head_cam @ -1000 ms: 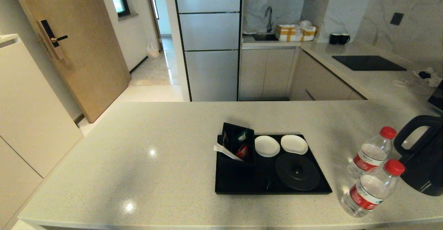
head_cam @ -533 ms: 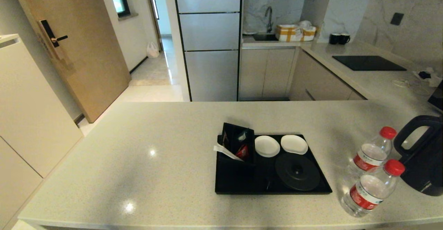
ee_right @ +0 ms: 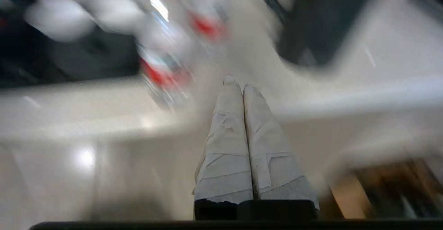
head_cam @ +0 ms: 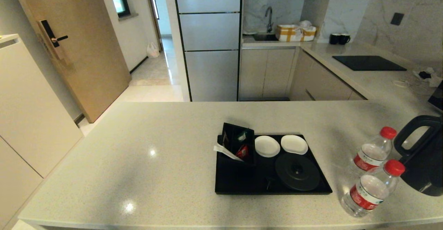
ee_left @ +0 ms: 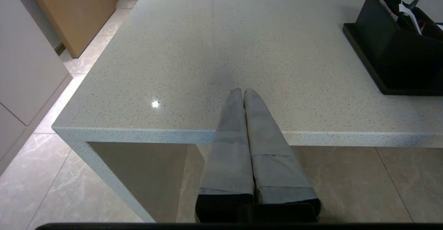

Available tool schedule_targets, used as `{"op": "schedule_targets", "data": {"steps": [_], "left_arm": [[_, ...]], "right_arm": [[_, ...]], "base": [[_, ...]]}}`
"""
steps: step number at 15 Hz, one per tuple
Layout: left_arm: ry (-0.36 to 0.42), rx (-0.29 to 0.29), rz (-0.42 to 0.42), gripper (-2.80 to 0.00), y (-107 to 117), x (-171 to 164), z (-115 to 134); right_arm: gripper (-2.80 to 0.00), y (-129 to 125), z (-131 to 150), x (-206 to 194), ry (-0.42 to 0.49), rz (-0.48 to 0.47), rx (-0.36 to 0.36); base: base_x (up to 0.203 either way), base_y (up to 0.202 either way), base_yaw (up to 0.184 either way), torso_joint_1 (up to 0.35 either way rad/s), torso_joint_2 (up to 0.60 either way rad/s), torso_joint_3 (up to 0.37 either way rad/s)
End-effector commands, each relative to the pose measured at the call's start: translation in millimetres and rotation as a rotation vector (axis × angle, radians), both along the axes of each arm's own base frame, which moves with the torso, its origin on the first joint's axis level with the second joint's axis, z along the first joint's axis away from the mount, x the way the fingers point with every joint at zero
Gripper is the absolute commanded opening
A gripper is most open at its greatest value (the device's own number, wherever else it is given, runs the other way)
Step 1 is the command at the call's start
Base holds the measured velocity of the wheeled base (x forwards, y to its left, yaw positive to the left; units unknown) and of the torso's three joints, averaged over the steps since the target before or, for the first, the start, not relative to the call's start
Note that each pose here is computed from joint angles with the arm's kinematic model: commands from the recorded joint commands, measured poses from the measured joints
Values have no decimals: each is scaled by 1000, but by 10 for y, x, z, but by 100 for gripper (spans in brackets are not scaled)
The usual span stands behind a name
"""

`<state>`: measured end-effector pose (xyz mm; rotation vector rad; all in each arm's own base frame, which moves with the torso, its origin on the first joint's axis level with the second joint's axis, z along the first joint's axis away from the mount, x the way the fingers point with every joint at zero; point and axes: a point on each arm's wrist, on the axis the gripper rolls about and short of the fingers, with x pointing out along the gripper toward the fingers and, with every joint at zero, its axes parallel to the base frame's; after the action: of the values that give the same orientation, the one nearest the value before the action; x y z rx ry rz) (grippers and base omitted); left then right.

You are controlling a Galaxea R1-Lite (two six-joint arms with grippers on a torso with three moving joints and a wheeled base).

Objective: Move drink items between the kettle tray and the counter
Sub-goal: Return the bottled water to its original position

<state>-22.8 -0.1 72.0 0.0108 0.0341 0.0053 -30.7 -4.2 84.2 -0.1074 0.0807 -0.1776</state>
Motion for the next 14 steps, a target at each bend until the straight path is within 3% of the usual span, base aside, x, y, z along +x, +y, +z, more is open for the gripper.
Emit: {"op": "schedule_targets", "data": {"steps": [1,3,5,7,10,14], "left_arm": [[-2,0,1,-280,0,-1,4],[0,0,1,-280,0,0,0],[-2,0,1,-280,0,-1,4],[-1,0,1,-280,0,-1,2],[0,0,1,-280,0,0,0],[0,0,1,-280,0,0,0]], "right_arm": [[-280,16,0,32,-59,75,-11],[-280,24,-4,33,-55,112,-30],[-280,47,-22,40,-50,213,-43],[-280,47,-31,43,-49,214,-23],[-280,45,-86,71,-62,198,84],[-280,40,-88,76,-76,174,123]], "base": [[0,0,0,0,0,0],[0,0,0,0,0,0],[0,0,0,0,0,0],[0,0,0,0,0,0],[0,0,0,0,0,0],[0,0,0,0,0,0]]}}
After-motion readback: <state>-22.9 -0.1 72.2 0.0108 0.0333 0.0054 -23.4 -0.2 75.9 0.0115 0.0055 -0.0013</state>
